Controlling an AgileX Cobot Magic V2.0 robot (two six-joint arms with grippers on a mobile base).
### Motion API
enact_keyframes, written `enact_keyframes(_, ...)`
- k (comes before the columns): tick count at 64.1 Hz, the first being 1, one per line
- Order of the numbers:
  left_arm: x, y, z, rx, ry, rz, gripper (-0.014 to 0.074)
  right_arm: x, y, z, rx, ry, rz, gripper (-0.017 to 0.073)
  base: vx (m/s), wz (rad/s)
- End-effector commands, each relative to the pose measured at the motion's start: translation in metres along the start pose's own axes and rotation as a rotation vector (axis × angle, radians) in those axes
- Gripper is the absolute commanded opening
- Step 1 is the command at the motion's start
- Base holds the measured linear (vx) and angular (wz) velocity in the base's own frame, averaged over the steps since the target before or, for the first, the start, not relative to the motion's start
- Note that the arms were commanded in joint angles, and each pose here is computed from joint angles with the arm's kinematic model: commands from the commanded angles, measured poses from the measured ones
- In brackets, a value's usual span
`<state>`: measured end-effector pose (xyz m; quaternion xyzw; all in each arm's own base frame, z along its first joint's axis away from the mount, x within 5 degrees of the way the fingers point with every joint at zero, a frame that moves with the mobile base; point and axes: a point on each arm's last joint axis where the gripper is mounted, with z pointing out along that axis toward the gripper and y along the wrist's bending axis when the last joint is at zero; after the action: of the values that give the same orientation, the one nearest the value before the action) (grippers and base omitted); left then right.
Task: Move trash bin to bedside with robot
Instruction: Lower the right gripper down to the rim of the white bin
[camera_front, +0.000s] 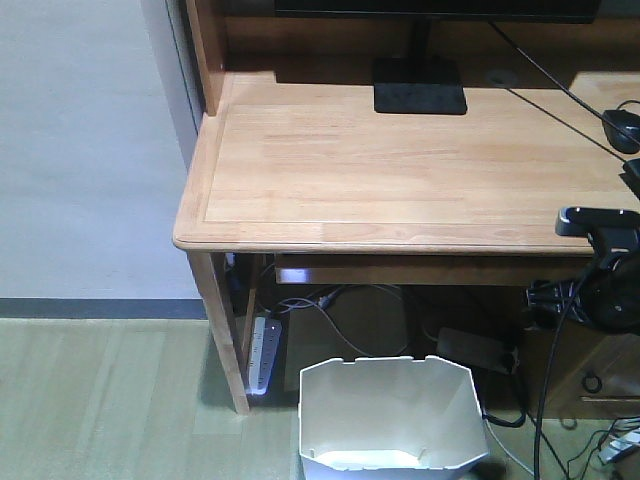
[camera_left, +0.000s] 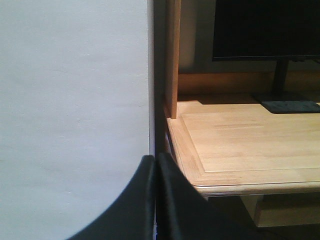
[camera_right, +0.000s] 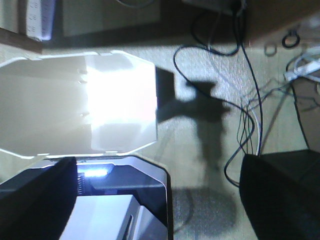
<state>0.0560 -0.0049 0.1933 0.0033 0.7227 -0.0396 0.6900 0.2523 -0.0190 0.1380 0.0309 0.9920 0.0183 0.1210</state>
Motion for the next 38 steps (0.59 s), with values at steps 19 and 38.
enact_keyframes(19,0.003,0.002,0.001,-0.015,-0.044,-0.013,-0.0006,-0.028,-0.013,0.09,0.007,0.09,-0.076,0.0593,0.0,0.0)
enact_keyframes(38,0.003,0.002,0.001,-0.015,-0.044,-0.013,-0.0006,-0.044,-0.018,0.167,-0.009,0.181,-0.18,0.0592,0.0,0.0)
